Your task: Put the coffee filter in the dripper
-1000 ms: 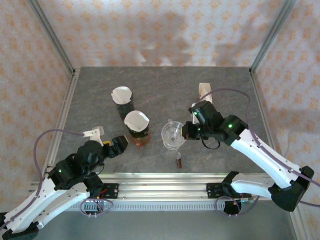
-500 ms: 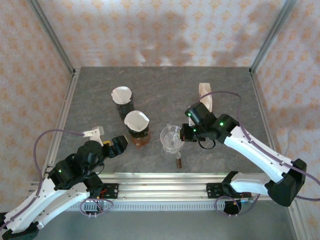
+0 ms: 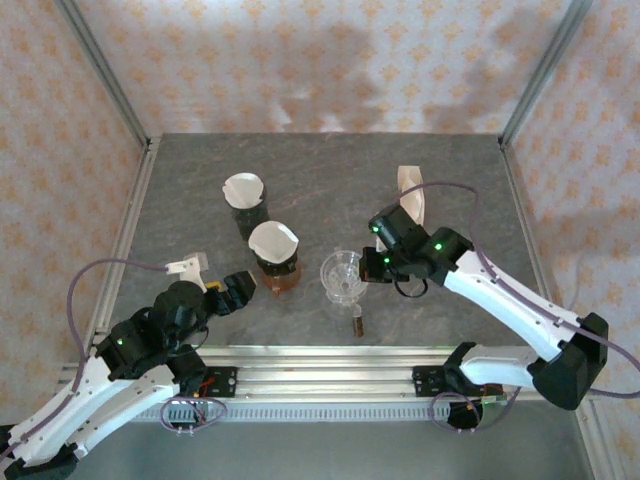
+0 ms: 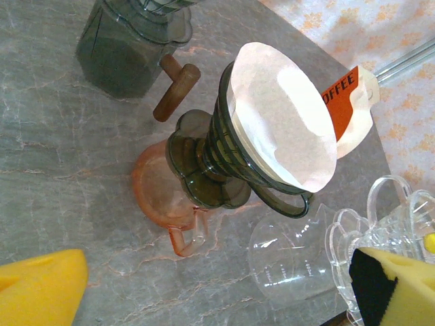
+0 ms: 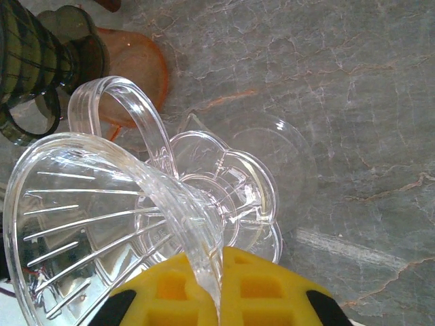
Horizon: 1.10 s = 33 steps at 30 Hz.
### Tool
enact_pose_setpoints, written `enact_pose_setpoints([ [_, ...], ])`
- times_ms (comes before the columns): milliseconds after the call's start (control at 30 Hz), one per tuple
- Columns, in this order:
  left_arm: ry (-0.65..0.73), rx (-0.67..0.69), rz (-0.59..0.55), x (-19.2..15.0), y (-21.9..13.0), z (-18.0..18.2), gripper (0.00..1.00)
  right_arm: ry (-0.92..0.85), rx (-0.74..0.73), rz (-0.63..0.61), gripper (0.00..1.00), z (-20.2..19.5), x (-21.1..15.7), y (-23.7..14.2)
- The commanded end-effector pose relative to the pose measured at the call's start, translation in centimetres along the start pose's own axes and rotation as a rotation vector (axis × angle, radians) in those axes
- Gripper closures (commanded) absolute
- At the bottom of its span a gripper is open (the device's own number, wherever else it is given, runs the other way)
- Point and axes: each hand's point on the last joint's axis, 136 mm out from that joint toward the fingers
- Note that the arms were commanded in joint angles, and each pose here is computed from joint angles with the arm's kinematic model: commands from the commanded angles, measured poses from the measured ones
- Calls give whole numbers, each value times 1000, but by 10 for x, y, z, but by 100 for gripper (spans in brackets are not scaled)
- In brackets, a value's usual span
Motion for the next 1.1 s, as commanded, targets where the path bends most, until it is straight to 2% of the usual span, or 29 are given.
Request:
enact_pose_setpoints([
  [0,3,-3,-29,6,-2,0,0,-11,-22,-25,100,-2,6,6],
  [167,0,-5,-27,5,-3,0,0,-4,-32,-22,100,-3,7,9],
  [333,5,-8,-18,4,-3,0,0,0,-51,-30,68,-6,8,6],
  [433,9,-15,-7,2,-2,-2,0,2,-72,-38,60,-10,8,3],
  [500,13,-26,2,1,-2,-6,0,4,-86,-47,50,-13,9,0],
  [600,25,-44,22,0,-1,-13,0,4,-97,-77,43,-14,13,-7],
  [767,49,-45,43,1,-1,-20,0,9,-154,-215,41,-28,34,-34],
  [867,44,-47,36,1,0,-19,0,-4,-269,-303,44,-55,55,-47],
  [967,26,-66,32,-1,2,-20,0,42,-336,-365,47,-88,83,-46],
  [1067,20,-74,29,-1,3,-20,0,87,-425,-366,53,-126,109,-32],
])
Point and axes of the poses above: each hand's point on the last joint's axis, 136 mm out from that joint toward the fingers, its own y axis out along the fingers, its own z axis along the line the jaws close on, x = y × z, and after that the axes turned 5 degrees about -y, right-handed
